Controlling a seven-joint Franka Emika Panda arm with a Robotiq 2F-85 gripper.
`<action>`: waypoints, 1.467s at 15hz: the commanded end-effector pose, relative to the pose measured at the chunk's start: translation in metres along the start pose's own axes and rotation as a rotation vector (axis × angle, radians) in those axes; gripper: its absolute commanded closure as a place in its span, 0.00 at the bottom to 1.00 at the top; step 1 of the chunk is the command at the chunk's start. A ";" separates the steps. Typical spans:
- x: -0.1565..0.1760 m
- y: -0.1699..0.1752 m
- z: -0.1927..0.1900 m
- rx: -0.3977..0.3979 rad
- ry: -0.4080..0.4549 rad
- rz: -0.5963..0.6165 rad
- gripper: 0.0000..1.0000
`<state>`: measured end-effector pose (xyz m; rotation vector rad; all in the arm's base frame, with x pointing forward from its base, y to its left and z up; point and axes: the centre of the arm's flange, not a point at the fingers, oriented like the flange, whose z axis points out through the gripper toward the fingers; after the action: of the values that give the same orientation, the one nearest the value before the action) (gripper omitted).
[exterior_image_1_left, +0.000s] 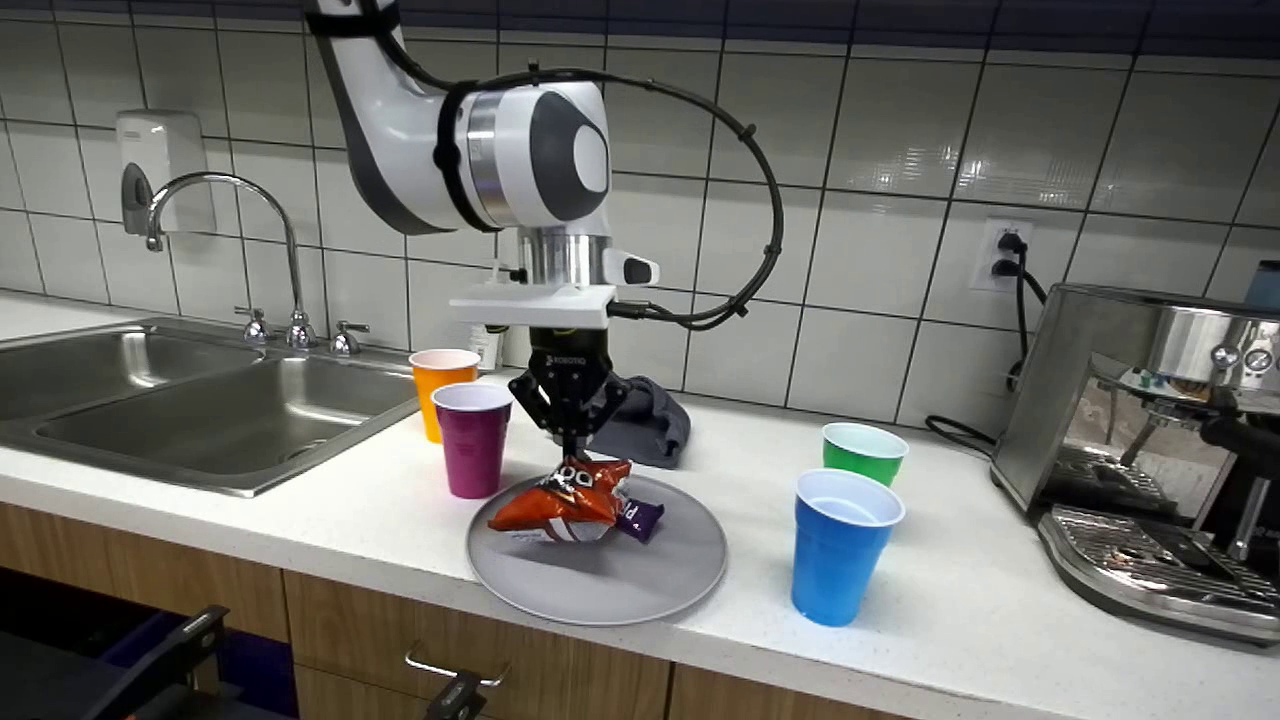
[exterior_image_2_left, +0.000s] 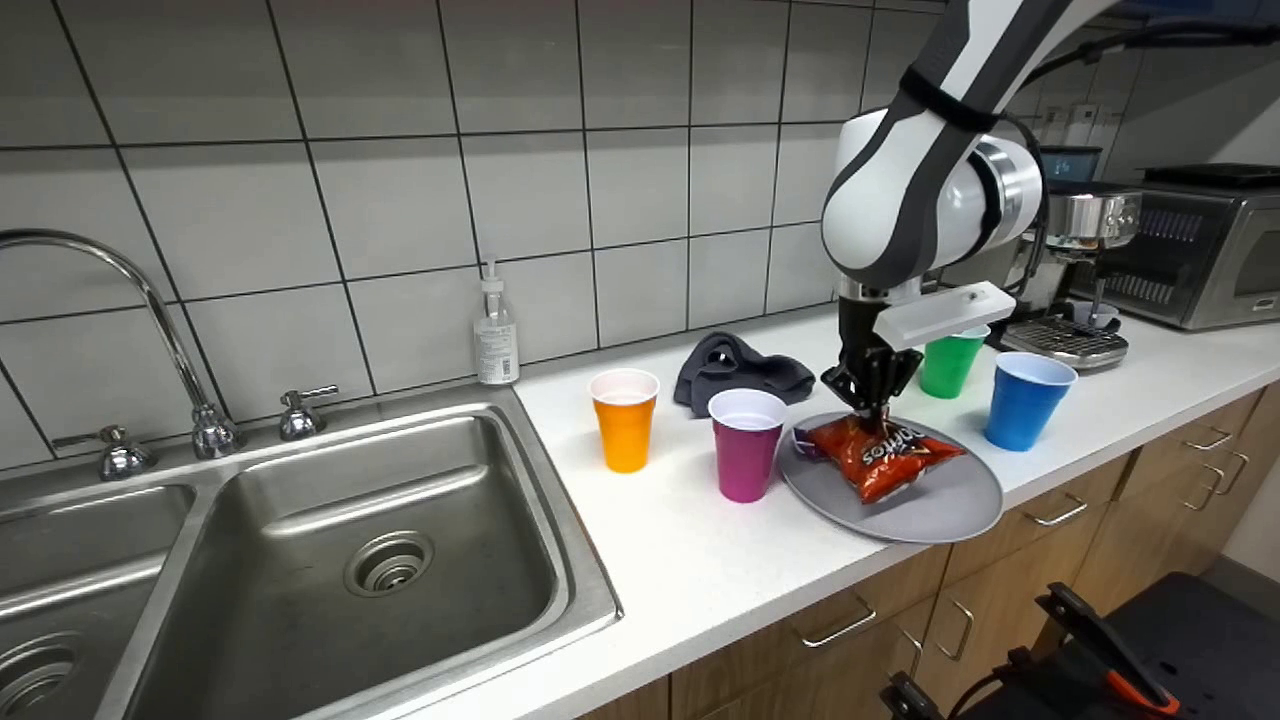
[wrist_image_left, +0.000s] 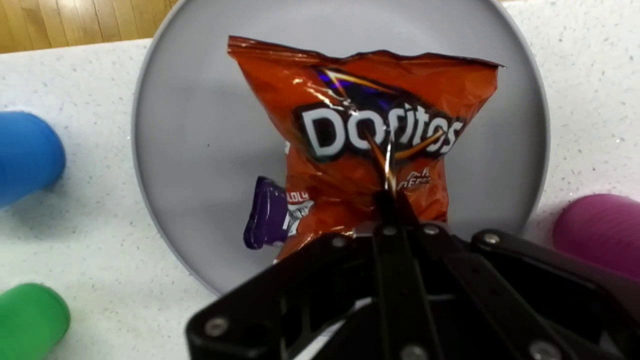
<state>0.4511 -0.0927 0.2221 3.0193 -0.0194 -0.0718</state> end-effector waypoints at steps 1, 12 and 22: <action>0.005 0.004 -0.031 0.008 0.053 -0.022 1.00; 0.049 0.014 -0.074 -0.009 0.169 0.007 1.00; 0.104 0.040 -0.063 -0.037 0.195 0.089 1.00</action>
<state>0.5297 -0.1123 0.2911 2.9811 -0.0673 0.2141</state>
